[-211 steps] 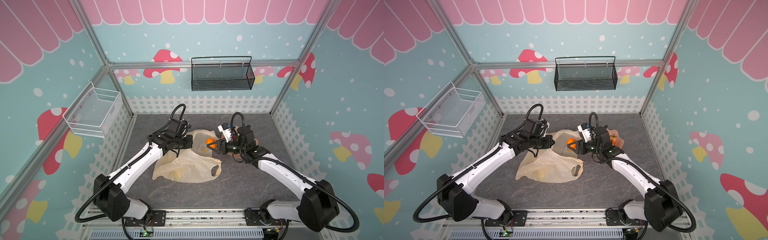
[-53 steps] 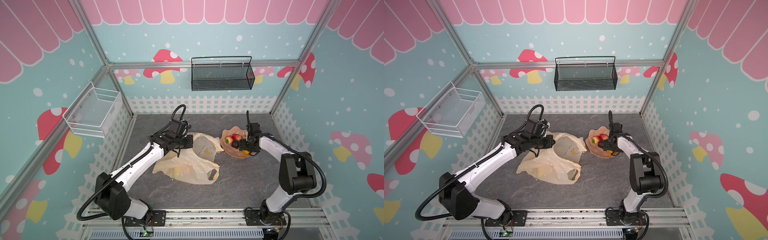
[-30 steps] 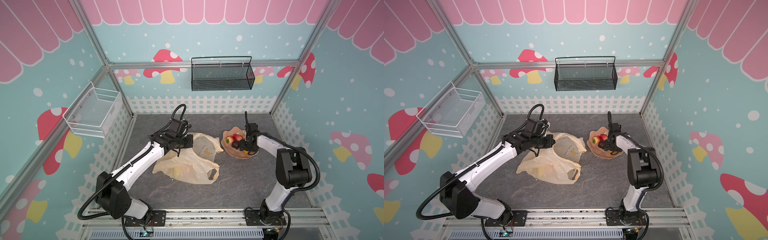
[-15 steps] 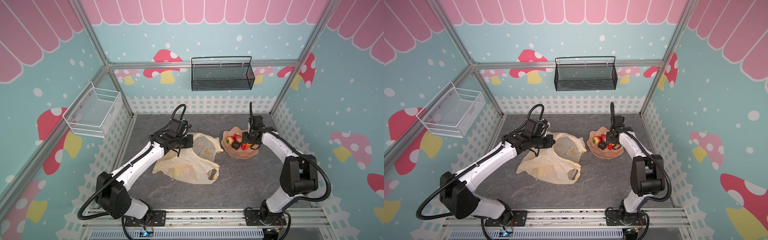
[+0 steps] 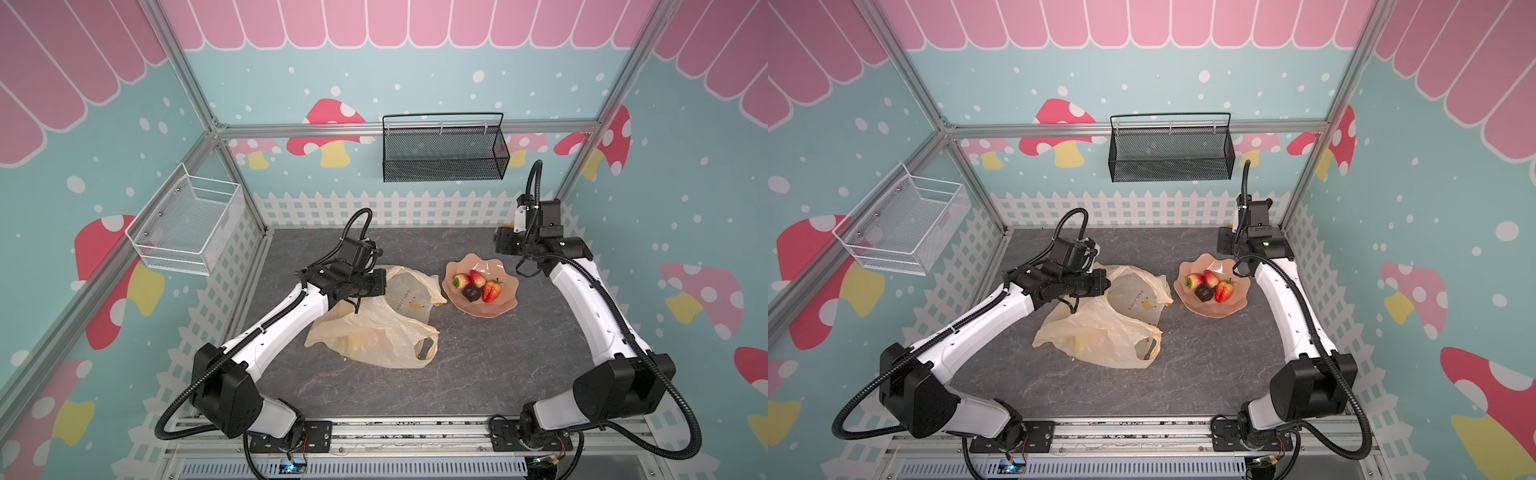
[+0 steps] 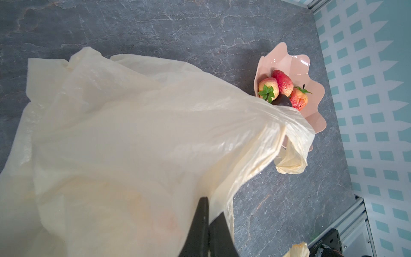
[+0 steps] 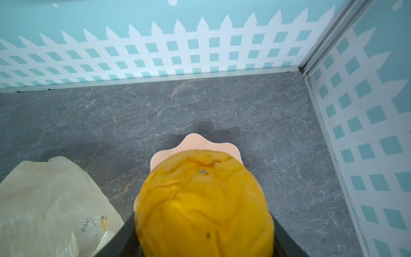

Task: Place the fruits into the plastic bag
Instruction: Pick up the fruit from the plate.

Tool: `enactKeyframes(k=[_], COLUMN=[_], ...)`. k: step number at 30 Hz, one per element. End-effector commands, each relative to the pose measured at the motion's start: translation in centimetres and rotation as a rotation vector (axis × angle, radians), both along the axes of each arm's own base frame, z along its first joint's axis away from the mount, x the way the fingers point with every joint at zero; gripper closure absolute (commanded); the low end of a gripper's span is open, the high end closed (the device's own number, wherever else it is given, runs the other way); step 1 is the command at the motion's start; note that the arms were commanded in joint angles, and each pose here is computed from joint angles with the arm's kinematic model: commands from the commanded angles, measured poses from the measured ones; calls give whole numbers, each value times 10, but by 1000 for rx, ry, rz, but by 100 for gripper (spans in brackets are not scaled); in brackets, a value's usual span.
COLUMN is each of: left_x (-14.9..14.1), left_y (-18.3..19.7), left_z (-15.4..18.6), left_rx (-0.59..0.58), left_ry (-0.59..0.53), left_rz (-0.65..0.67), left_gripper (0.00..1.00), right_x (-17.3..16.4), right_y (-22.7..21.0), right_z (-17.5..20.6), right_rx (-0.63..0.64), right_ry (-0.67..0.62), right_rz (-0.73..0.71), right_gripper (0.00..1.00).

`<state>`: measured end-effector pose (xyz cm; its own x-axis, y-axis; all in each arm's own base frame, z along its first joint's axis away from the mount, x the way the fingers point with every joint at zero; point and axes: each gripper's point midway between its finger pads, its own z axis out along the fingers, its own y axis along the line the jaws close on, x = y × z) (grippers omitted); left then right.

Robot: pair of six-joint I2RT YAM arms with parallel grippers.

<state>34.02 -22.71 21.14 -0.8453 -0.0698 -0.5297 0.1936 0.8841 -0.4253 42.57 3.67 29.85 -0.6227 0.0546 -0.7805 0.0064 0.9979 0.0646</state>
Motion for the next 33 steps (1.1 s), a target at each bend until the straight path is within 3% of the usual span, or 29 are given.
enactKeyframes(k=[1, 7, 13, 18, 26, 33], left_x=[0, -2, -3, -4, -5, -7], left_y=[2, 2, 2, 2, 3, 3], left_z=[9, 9, 9, 10, 11, 12], left_rx=[-3, -7, -11, -14, -16, -20], left_ry=[-16, -16, -12, -12, -15, -14], left_rz=[-7, -7, -8, -8, -6, -6], left_gripper=[100, 100, 100, 100, 100, 100], right_x=[-4, -12, -39, -83, -100, -114], right_y=[1, 17, 76, 124, 133, 154], right_z=[6, 13, 48, 78, 84, 55], right_rx=[-11, 39, 256, 475, 487, 514], right_ry=[-8, -58, -238, -352, -359, -282], right_rz=[30, 118, 425, 717, 792, 829], right_gripper=[52, 52, 52, 51, 52, 53])
